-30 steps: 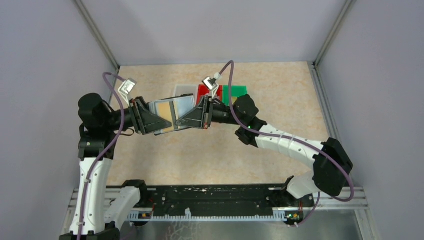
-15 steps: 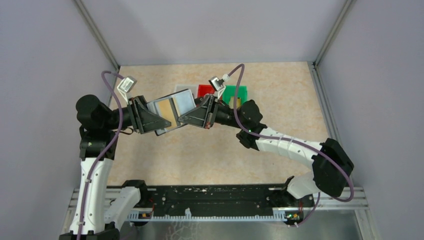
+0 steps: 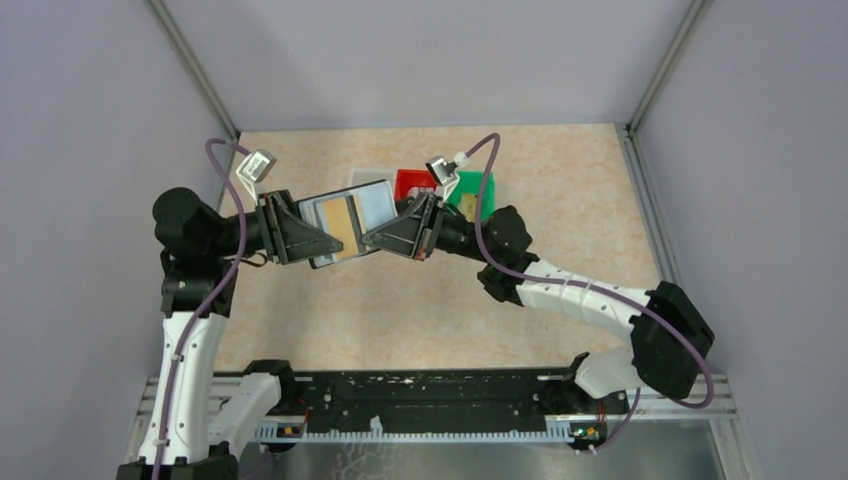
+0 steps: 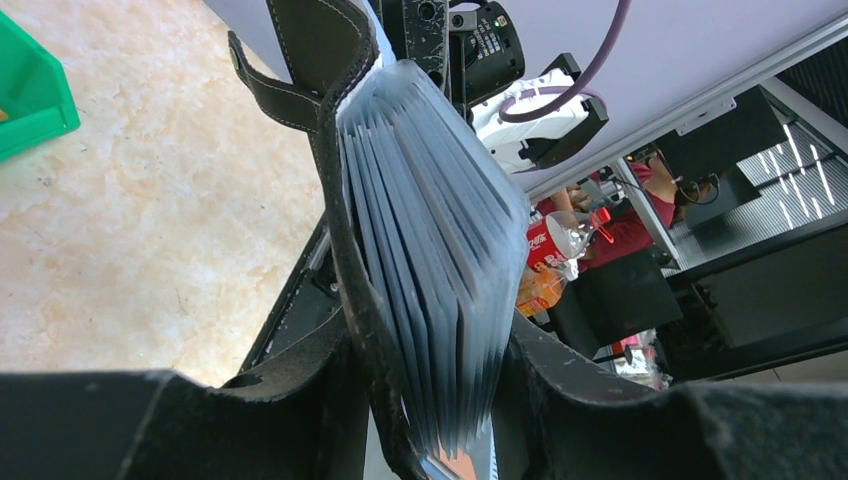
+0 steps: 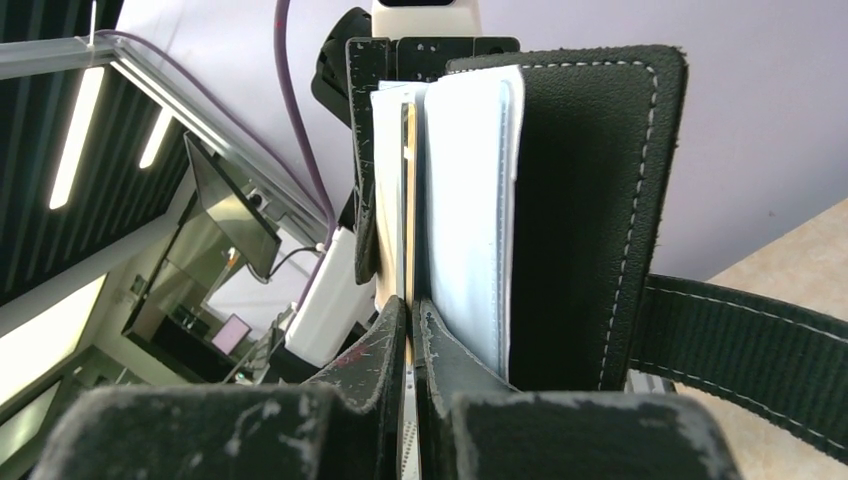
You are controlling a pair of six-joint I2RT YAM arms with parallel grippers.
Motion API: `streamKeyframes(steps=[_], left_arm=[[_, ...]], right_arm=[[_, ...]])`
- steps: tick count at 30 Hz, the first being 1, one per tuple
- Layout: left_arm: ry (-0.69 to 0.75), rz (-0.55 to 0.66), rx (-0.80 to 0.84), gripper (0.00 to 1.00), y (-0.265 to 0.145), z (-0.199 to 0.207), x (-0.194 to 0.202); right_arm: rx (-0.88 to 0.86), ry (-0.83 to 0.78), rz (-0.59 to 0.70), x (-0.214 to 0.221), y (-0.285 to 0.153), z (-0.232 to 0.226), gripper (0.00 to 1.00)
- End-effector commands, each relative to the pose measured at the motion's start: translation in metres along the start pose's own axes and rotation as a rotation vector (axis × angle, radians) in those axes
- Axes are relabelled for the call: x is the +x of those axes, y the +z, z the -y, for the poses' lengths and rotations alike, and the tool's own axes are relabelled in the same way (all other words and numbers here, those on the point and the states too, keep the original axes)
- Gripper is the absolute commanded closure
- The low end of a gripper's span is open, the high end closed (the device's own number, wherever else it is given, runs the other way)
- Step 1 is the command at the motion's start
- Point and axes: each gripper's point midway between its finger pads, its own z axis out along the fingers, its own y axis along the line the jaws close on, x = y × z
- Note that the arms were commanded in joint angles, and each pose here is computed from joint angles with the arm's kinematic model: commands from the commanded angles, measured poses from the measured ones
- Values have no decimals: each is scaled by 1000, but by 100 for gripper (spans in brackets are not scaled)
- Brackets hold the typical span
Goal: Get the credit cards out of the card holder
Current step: Remove the credit card from the card holder.
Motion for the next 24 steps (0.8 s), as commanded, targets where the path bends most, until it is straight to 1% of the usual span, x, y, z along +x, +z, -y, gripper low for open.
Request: streamKeyframes(steps=[1, 2, 4, 9, 15, 24], left_arm=[[68, -26, 48, 71, -2, 19, 3], [68, -26, 47, 75, -2, 19, 2], [68, -27, 48, 77, -2, 18, 3], [81, -35, 53, 77, -3, 20, 8], [102, -47, 63, 77, -4, 24, 12], [108, -58, 66, 76, -5, 24, 14]], right_arm=[[10, -23, 45, -8, -4, -3, 94], [9, -23, 46, -9, -4, -4, 87], [3, -33, 49, -14, -1, -8, 79], [-17, -47, 30, -26, 13, -16, 69], [-29, -44, -9, -30, 22, -15, 68], [-53, -40, -50, -31, 26, -20, 74]])
